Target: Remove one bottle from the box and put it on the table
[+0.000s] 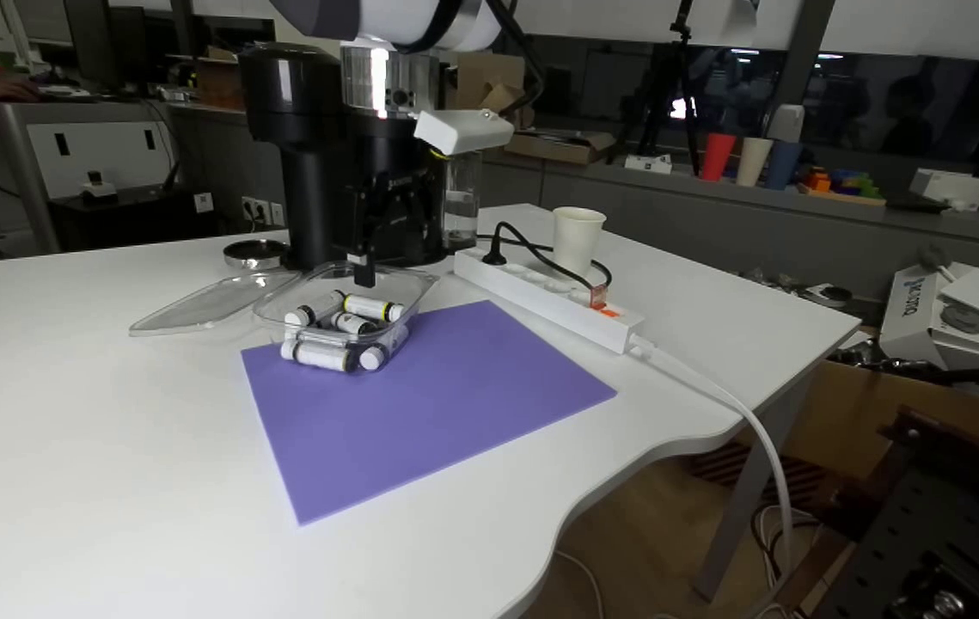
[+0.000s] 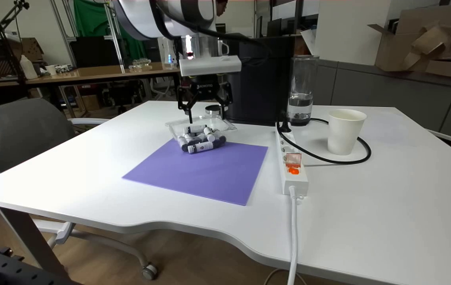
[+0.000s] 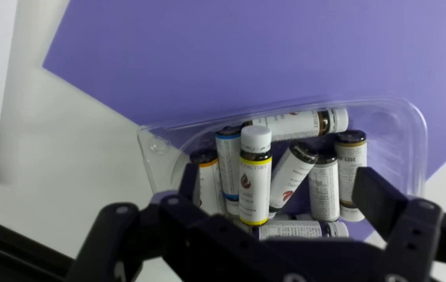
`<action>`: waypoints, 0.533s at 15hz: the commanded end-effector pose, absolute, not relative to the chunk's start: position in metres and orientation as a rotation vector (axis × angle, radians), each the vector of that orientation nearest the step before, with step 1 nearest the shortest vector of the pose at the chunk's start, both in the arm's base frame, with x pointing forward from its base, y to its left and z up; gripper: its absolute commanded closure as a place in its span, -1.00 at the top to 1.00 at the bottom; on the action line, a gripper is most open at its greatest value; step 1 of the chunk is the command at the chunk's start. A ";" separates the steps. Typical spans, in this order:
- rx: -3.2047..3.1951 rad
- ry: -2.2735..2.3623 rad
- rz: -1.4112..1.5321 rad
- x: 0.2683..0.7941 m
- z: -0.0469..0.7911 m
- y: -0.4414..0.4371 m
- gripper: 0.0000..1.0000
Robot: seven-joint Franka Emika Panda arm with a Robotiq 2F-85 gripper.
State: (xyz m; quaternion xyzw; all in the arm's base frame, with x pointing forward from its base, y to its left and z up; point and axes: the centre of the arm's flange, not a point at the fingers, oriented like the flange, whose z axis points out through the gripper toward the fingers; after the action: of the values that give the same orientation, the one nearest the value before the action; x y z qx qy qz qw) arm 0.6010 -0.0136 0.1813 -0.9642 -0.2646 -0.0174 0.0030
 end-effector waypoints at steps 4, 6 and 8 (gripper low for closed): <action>-3.091 -0.894 0.007 0.615 0.151 -0.006 1.00; -3.093 -0.916 0.007 0.620 0.142 -0.002 1.00; -3.097 -0.936 -0.018 0.625 0.137 0.002 1.00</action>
State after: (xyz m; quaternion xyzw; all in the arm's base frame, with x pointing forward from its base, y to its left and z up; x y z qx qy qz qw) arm 0.6064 -0.0021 0.1445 -0.9557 -0.2928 0.0033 -0.0301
